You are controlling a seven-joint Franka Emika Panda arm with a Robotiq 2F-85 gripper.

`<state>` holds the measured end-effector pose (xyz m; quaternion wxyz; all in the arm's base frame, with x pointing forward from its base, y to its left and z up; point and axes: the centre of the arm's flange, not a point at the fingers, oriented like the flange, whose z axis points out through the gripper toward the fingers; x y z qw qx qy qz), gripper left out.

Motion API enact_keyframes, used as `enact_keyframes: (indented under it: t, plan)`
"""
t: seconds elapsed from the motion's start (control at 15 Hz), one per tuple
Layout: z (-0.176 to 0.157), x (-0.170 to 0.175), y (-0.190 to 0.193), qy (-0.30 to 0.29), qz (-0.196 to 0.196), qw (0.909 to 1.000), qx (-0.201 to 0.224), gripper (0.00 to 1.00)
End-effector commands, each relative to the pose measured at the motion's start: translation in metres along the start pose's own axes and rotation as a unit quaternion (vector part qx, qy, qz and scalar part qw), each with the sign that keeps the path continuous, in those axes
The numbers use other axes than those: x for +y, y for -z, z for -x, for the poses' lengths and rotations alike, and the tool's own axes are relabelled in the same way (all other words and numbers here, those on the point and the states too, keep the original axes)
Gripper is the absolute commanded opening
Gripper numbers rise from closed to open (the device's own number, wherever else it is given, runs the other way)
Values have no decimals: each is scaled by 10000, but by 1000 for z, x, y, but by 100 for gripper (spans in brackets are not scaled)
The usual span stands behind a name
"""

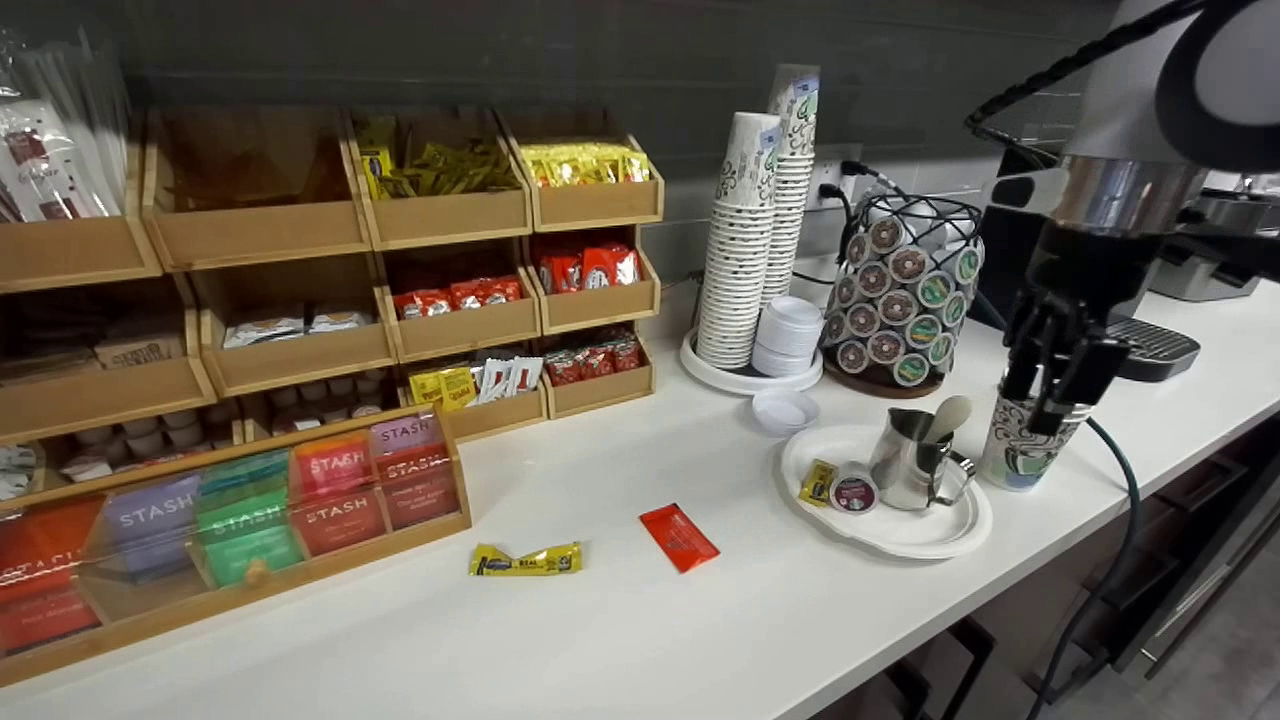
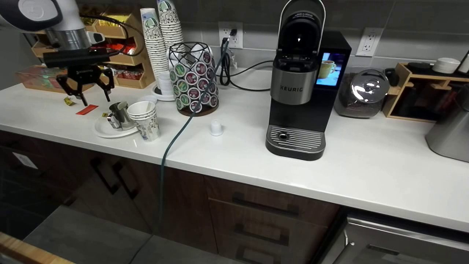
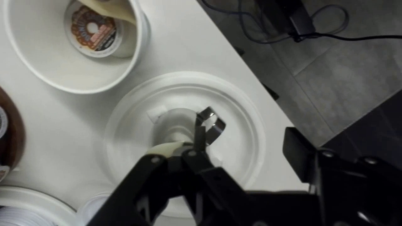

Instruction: Pick up one plastic spoon from the stacked cup and put it in the silver milk jug

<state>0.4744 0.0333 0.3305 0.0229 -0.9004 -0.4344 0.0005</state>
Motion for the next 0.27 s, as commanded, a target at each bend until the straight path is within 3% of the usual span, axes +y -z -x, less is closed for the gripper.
enact_keyframes:
  t: [0.0,0.13,0.2]
  plan:
    - [83,-3,35,208,-663,9958,592,98]
    - [117,0,49,214,-918,9909,959,100]
    - [69,4,32,196,-701,9951,664,95]
